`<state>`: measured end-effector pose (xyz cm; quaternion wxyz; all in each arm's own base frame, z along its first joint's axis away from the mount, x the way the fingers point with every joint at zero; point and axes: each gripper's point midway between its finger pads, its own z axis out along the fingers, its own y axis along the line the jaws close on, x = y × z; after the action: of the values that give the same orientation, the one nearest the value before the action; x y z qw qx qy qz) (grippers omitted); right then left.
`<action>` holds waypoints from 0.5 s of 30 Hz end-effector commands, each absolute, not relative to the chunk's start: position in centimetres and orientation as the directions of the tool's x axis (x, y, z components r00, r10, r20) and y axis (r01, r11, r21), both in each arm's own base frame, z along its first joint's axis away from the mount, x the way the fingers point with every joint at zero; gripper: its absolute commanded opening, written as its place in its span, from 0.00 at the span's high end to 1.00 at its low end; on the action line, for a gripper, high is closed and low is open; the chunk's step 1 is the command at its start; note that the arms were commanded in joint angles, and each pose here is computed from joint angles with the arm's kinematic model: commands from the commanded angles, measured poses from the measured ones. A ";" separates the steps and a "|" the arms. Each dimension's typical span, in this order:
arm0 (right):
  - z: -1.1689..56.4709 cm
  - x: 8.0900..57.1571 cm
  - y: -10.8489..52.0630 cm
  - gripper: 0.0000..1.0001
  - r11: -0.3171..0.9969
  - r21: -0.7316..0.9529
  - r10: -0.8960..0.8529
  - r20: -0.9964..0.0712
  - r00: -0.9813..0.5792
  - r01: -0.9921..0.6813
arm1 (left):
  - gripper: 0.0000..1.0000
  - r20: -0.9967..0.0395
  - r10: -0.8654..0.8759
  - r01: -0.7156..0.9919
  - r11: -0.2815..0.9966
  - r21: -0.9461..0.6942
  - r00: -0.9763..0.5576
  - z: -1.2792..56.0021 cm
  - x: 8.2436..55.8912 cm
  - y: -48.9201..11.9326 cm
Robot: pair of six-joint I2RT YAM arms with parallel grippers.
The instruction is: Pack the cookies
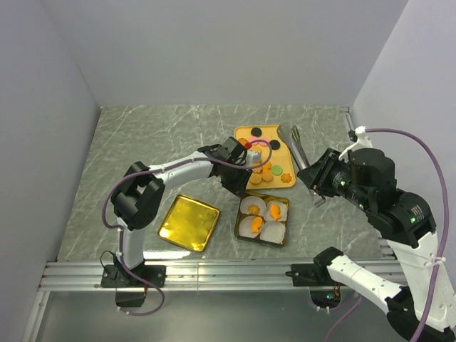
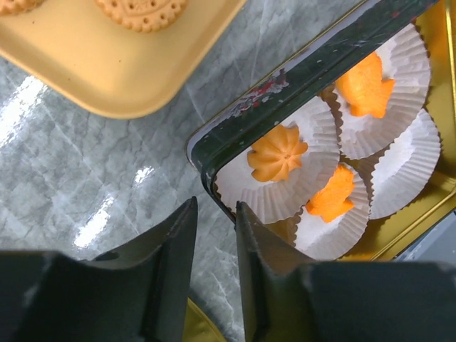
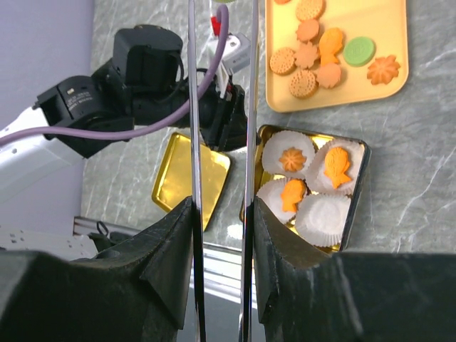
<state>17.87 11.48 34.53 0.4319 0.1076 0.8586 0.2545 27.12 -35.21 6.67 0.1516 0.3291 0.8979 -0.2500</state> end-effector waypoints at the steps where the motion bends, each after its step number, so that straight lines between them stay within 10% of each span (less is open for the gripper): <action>1: 36.9 18.9 11.2 0.71 0.845 0.532 0.423 -0.729 -0.538 -0.056 | 0.68 -0.434 0.530 0.677 0.654 -0.337 -0.728 6.5 27.5 -35.7; 15: 36.5 20.3 12.3 0.70 0.854 0.515 0.397 -0.736 -0.549 -0.072 | 0.97 -0.380 0.406 0.501 0.843 -0.196 -0.831 6.3 32.2 -30.4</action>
<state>19.09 11.90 34.08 0.4268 0.1005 0.8666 0.2382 29.69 -33.69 6.97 0.1560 0.2835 0.9231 -0.2076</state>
